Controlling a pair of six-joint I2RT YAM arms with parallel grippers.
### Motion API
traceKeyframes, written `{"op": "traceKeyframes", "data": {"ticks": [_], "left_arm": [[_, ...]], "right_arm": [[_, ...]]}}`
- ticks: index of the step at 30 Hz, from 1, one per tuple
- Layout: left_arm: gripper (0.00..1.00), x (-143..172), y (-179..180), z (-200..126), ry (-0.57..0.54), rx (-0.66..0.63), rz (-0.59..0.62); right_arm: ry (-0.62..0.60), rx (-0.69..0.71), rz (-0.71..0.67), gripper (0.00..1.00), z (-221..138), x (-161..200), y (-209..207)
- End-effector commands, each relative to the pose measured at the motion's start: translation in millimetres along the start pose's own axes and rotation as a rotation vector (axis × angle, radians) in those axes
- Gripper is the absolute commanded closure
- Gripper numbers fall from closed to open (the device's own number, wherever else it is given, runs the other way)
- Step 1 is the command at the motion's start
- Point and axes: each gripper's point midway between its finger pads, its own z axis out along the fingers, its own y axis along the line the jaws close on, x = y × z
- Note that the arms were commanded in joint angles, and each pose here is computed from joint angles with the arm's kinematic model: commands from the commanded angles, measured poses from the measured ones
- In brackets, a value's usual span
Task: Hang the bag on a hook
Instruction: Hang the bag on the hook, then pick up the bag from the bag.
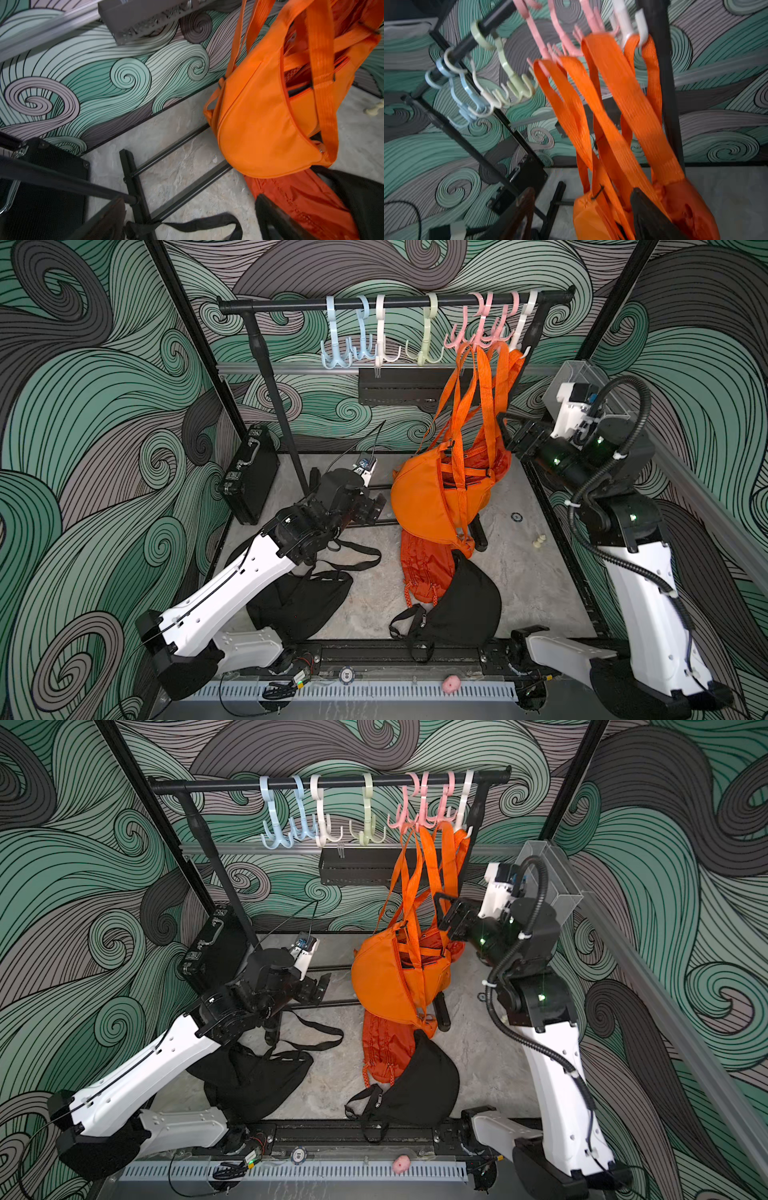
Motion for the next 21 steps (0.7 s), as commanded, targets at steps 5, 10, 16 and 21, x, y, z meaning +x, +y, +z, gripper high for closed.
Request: {"op": "traceKeyframes", "data": {"ticks": [5,10,16,21], "left_arm": [[0.01,34,27,-3,-0.018,-0.116,-0.072],[0.01,46,28,-1,-0.014,-0.131,-0.069],[0.02,53,26,1,-0.015,-0.126,-0.087],[0.01,55,34,-1,-0.017,-0.168,-0.073]], "right_arm": [[0.457,0.093,-0.011,0.27,-20,203,-29],[0.667,0.142,0.027,0.23,-38,311,-48],[0.892,0.181,-0.101,0.2,-32,411,-39],[0.966,0.203,-0.17,0.19,-21,454,-38]]}}
